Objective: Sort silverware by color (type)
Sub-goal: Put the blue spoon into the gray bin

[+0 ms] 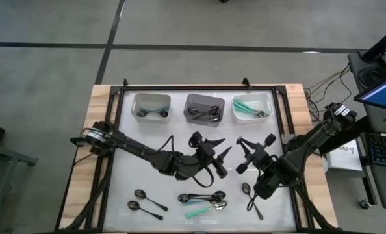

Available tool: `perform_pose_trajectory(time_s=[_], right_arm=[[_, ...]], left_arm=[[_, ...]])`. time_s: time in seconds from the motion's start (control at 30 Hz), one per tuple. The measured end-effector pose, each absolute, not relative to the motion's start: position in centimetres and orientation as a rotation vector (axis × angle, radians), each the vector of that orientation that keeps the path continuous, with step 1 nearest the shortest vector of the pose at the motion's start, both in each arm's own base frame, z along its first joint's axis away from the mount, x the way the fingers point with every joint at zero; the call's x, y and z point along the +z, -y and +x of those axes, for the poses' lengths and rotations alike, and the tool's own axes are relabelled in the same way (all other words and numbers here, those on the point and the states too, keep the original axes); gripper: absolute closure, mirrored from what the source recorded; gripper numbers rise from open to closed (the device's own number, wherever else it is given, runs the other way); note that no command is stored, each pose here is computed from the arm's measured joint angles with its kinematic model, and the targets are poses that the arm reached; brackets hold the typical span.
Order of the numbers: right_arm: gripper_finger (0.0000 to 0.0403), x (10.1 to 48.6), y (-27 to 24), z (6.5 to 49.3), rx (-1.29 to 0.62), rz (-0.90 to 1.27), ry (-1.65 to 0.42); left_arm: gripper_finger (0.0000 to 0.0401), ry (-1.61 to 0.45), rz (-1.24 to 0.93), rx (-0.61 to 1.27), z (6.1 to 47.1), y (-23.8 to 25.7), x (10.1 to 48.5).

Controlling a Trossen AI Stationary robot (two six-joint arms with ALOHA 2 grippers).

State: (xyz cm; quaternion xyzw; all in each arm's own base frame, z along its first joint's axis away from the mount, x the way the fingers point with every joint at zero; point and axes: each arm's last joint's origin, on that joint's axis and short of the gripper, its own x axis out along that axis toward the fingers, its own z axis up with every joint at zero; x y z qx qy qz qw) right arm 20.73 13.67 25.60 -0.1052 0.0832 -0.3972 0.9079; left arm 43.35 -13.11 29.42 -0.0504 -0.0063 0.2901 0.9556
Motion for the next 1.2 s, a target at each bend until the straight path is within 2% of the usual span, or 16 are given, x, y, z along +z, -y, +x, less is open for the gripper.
perform_pose_trajectory(time_s=[0.97,1.2], right_arm=[[0.0391,26.3,-14.3,21.7,-0.799,-0.130,-0.147],[0.0391,27.0,-14.8,22.3,-0.783,-0.163,-0.151]], left_arm=[[0.0246,0.121,-0.147,0.447,44.1,11.5,30.7],[0.0250,0.141,-0.142,0.419,44.2,11.5,31.0]])
